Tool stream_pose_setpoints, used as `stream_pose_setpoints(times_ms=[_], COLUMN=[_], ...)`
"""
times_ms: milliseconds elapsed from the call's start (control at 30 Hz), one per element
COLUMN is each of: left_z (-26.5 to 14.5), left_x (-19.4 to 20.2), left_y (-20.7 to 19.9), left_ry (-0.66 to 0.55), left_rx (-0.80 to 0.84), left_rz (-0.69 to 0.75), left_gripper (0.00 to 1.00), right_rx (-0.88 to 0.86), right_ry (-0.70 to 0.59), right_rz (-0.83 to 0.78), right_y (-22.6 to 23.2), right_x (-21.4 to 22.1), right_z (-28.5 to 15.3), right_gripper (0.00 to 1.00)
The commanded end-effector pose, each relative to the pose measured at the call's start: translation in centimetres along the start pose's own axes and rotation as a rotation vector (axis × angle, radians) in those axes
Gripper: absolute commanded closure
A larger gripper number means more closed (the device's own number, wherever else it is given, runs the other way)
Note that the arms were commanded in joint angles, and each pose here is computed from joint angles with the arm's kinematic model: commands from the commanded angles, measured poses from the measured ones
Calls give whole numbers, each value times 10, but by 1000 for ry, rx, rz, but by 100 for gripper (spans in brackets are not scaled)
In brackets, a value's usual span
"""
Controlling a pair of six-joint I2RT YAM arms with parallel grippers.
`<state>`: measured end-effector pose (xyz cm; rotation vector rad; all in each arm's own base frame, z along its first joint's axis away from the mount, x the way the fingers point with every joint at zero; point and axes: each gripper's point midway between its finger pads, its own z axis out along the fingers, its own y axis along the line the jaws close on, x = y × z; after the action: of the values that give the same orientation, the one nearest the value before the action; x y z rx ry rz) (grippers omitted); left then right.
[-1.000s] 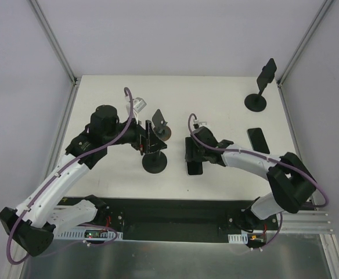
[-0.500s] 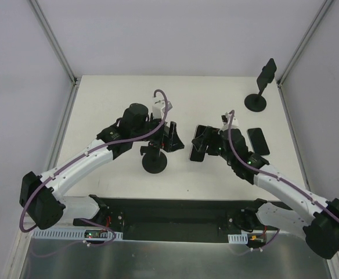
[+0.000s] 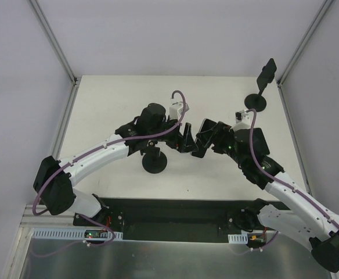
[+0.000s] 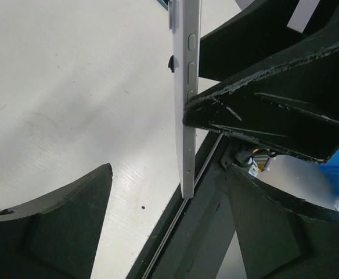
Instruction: Place the phone on the phone stand
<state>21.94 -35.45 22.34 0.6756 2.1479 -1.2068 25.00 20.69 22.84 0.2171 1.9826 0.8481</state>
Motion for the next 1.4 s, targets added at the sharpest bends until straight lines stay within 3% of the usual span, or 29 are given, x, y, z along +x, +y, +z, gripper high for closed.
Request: stream_pose_setpoints(times_ms=[0, 233, 300, 333, 467, 567, 600, 667, 700, 767, 1033, 1067, 1100, 1200, 1367], left_z=[9, 25, 26, 26, 20, 13, 10, 1, -2, -15, -83, -85, -98, -114, -122], left_x=[-20, -12, -12, -12, -13, -8, -5, -1, 1, 0, -4, 4, -7, -4, -4], left_y=[-22, -19, -19, -20, -25, -30, -31, -34, -36, -44, -111, -112, -127, -140, -146], left_ry=[-40, -4, -3, -3, -5, 1, 3, -4, -2, -36, -160, -149, -222, -277, -291], left_rx=[67, 55, 52, 54, 69, 90, 93, 107, 116, 146, 442, 469, 532, 615, 647], left_rz=[-8, -47, -55, -53, -41, -39, -41, -29, -22, 5, 145, 114, 164, 162, 151], left_gripper=[25, 41, 50, 56, 100, 100, 100, 100, 100, 100, 100, 100, 100, 100, 100], right_rx=[-103, -120, -136, -143, -186, -237, -244, -245, -253, -319, -709, -774, -796, -840, -1010], right_ry=[-89, -104, -98, -99, -63, -41, -29, 15, 3, 56, 176, 185, 188, 237, 213], right_rz=[78, 93, 93, 90, 59, 6, -25, -113, -135, -193, -310, -309, -308, -332, -332], right_y=[35, 41, 46, 49, 57, 61, 61, 57, 57, 63, 97, 106, 110, 116, 144], right_x=[-34, -35, -34, -36, -27, -21, -19, -11, -14, -4, 34, 36, 38, 49, 59], right_z=[-16, -23, -25, -26, -30, -37, -41, -47, -53, -66, -117, -121, -121, -122, -138], right_gripper=[99, 100, 99, 99, 99, 73, 52, 32, 14, 2, 1, 3, 9, 25, 32])
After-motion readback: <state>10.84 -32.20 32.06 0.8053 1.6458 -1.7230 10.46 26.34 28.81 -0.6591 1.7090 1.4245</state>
